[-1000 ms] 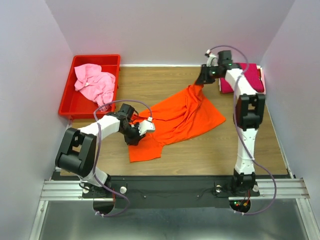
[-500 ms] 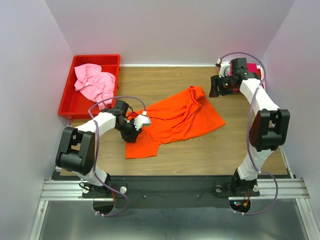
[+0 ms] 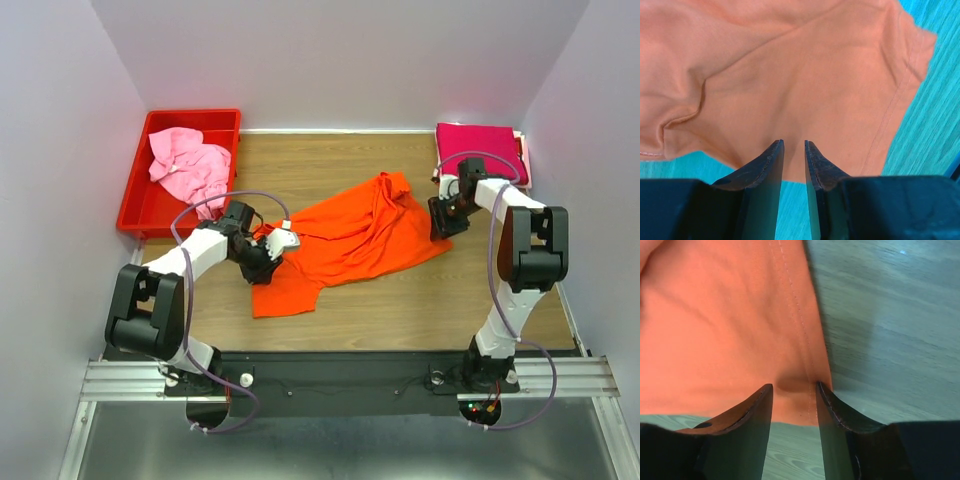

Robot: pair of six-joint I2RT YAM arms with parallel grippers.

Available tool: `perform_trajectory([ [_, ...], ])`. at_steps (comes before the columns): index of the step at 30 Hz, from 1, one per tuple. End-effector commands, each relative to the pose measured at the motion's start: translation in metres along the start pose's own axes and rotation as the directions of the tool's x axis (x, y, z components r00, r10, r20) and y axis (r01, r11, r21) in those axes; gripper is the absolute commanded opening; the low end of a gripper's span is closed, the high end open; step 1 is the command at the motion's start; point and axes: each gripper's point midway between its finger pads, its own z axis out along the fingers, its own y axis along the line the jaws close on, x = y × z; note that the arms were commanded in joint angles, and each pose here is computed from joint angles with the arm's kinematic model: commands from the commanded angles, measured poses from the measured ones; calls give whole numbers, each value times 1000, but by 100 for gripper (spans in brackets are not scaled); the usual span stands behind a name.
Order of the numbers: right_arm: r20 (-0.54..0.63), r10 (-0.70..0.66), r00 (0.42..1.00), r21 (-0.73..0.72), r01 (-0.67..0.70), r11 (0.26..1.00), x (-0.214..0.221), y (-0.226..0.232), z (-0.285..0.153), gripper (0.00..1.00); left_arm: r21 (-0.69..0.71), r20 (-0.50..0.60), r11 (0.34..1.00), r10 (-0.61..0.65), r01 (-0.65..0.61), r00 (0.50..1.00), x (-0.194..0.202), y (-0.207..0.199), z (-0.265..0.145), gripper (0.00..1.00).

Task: Fold and stack the t-shirts
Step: Flatten the tshirt out

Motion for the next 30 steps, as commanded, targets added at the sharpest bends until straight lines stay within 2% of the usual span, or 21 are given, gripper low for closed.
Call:
perform_trajectory([
  [1, 30, 3, 1000, 24, -4, 1000, -1, -14, -7, 46, 0, 12, 1000, 5, -5, 1000, 2, -9, -5, 35],
  [7, 17, -8, 1000, 57, 7, 998, 9, -18, -12, 42, -4, 5, 1000, -7, 7, 1000, 5, -8, -5, 35],
  [11, -57, 11, 998, 77, -7, 997, 40, -20, -4, 40, -20, 15, 1000, -21, 21, 1000, 2, -3, -7, 35],
  [13, -56, -6, 998, 74, 10, 997, 49, -16, -11, 40, -24, 17, 999, -25, 25, 1000, 2, -2, -9, 35],
  [15, -39, -40, 998, 53, 43, 998, 55, -9, -18, 42, -24, 16, 999, -24, 25, 1000, 3, -2, -10, 35],
  [16, 24, -70, 997, 58, 68, 996, 44, -4, -35, 43, -21, 15, 999, -23, 23, 1000, 3, -2, -10, 35],
  [18, 79, -142, 987, 71, 137, 988, 35, -1, -52, 47, -15, 19, 1000, -23, 23, 1000, 2, -3, -13, 35],
  [20, 150, -249, 957, 115, 233, 966, 19, 0, -77, 54, -6, 21, 1000, -26, 26, 999, 1, -3, -15, 35],
  [23, 173, -378, 909, 138, 357, 924, 16, 6, -99, 55, 5, 29, 1000, -30, 30, 999, 0, -5, -18, 35],
  [25, 142, -511, 848, 148, 492, 858, 21, 4, -102, 52, 9, 32, 1000, -29, 29, 999, -2, -5, -20, 35],
  [26, 103, -596, 796, 128, 584, 802, 31, 4, -99, 50, 14, 31, 999, -32, 32, 999, -2, -5, -21, 35],
  [29, 52, -717, 695, 78, 713, 696, 47, 3, -92, 47, 18, 29, 999, -35, 34, 999, -4, -5, -22, 36],
  [30, 41, -783, 621, 59, 781, 622, 49, 1, -88, 47, 20, 33, 999, -38, 38, 999, -6, -4, -22, 36],
])
